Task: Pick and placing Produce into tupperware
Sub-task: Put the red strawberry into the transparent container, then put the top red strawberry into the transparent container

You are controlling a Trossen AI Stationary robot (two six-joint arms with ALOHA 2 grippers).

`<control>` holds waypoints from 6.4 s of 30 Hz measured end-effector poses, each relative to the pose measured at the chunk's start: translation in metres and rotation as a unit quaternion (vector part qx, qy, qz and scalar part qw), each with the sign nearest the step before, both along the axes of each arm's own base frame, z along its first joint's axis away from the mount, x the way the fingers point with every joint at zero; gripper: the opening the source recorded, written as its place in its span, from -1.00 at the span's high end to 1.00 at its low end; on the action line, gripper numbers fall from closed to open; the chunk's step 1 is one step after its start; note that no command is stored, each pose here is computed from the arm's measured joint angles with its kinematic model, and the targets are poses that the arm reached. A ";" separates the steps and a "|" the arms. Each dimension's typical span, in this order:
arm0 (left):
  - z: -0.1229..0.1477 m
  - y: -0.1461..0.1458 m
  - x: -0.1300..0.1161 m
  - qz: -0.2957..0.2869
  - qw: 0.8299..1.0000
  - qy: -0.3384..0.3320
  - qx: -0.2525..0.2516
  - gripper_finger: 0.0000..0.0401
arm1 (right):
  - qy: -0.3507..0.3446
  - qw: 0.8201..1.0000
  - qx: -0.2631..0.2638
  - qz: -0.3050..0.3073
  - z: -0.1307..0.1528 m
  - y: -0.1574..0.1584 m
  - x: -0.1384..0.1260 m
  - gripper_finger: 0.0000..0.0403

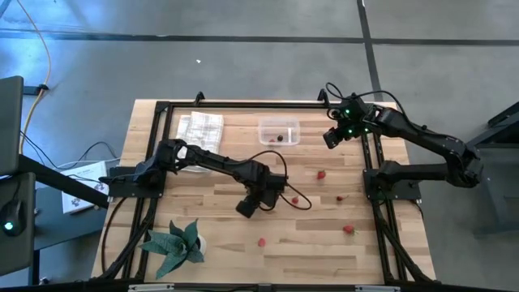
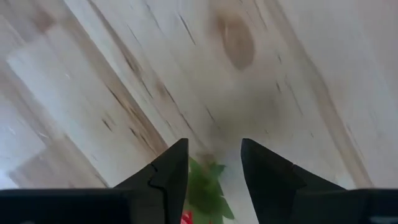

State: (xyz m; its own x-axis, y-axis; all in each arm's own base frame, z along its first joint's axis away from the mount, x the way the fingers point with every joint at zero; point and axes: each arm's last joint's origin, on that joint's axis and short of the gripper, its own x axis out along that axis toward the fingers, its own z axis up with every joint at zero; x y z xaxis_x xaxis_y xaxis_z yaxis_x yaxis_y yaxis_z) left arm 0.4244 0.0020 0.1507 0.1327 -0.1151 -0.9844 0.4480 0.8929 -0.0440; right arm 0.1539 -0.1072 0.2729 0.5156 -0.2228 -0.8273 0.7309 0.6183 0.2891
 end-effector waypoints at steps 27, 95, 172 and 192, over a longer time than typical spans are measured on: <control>0.026 0.022 0.012 0.068 0.997 -0.024 0.015 0.99 | 0.000 1.000 0.000 0.000 0.000 0.000 0.000 0.43; 0.081 0.181 0.009 0.465 0.883 -0.067 0.015 0.19 | 0.067 0.994 0.085 0.003 -0.008 0.019 -0.008 0.43; 0.111 0.128 0.000 0.381 0.923 -0.024 0.046 0.19 | 0.007 0.935 0.219 -0.279 -0.133 0.055 0.010 0.23; 0.111 0.128 0.000 0.377 0.925 -0.024 0.047 0.19 | -0.022 0.949 0.202 -0.243 -0.134 0.052 0.021 0.96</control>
State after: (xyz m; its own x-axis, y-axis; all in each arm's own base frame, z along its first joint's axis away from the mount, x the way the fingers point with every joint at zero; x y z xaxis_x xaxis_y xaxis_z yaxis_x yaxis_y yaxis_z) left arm 0.4240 0.1302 0.2618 0.1834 0.1143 -0.9764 -0.3050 0.9508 0.0541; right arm 0.1754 -0.0556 0.1387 0.4693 -0.1132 -0.8758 0.8829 0.0438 0.4674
